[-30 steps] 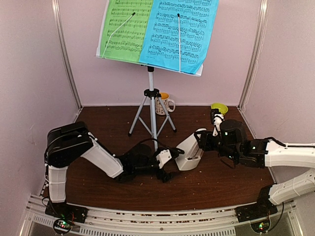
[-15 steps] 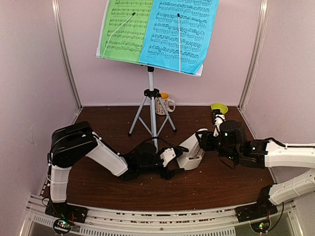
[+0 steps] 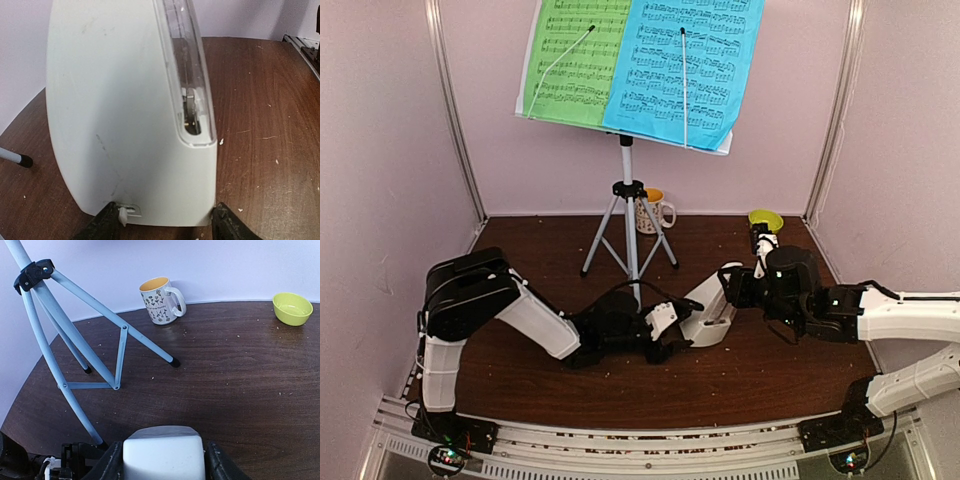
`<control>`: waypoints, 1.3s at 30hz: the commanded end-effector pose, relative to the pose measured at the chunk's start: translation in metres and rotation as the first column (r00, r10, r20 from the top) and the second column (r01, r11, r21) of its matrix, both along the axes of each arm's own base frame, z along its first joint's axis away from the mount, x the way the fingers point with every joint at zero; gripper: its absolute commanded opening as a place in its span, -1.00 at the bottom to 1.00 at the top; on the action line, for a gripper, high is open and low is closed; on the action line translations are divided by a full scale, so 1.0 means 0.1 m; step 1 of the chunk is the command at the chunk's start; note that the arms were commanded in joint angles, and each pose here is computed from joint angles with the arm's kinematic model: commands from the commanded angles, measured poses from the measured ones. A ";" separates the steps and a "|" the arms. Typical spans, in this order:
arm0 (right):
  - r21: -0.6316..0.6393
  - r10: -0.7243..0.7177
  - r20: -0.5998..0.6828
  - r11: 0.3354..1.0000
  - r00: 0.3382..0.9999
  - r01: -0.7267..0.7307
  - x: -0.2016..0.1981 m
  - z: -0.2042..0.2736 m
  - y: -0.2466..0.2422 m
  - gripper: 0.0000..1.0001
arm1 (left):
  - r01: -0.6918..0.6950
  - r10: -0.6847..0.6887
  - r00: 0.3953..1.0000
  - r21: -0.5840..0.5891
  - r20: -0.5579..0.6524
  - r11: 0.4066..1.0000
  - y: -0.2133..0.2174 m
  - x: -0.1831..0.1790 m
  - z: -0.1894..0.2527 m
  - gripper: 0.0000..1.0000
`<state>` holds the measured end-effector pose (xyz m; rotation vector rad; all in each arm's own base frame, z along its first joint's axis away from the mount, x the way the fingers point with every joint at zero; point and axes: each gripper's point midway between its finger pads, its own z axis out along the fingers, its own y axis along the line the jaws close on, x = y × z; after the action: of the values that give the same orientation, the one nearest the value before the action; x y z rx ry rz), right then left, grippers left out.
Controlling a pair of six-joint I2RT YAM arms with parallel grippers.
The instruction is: Set up the instrument practice props
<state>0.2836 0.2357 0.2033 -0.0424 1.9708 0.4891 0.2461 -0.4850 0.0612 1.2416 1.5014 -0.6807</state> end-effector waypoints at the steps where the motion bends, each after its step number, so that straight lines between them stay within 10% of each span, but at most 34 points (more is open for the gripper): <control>1: 0.157 -0.043 0.102 0.987 0.994 0.027 0.03 0.47 -0.01 -1.00 | -0.025 0.026 1.000 -0.030 0.010 0.999 -0.02 0.08 0.05 0.29; 8: 0.139 -0.029 0.093 0.990 0.995 0.016 0.02 0.51 0.05 -0.63 | -0.087 0.090 0.995 -0.082 0.039 0.993 0.17 0.14 0.23 0.86; 19: 0.189 0.034 0.091 0.981 0.995 -0.051 -0.10 0.72 0.25 0.71 | -0.128 0.134 0.990 -0.125 0.048 0.984 0.37 0.19 0.49 0.95; 23: 0.218 0.052 0.117 0.973 0.992 -0.077 -0.17 0.85 0.21 0.91 | -0.111 0.118 0.992 -0.141 0.042 0.984 0.41 0.13 0.61 0.95; 30: 0.188 -0.019 0.050 0.982 0.999 0.010 0.00 0.40 -0.40 0.75 | -0.128 0.130 0.991 -0.083 0.018 0.988 0.52 0.09 0.64 0.83; 39: 0.113 0.053 -0.111 0.993 0.992 -0.040 0.25 -0.54 -0.48 0.05 | -0.141 0.142 0.990 0.069 -0.003 0.988 0.49 0.17 0.54 0.19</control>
<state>0.3070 0.1689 0.1669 0.0979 2.0277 0.5347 0.2528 -0.4317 0.1068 1.1464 1.5873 -0.5942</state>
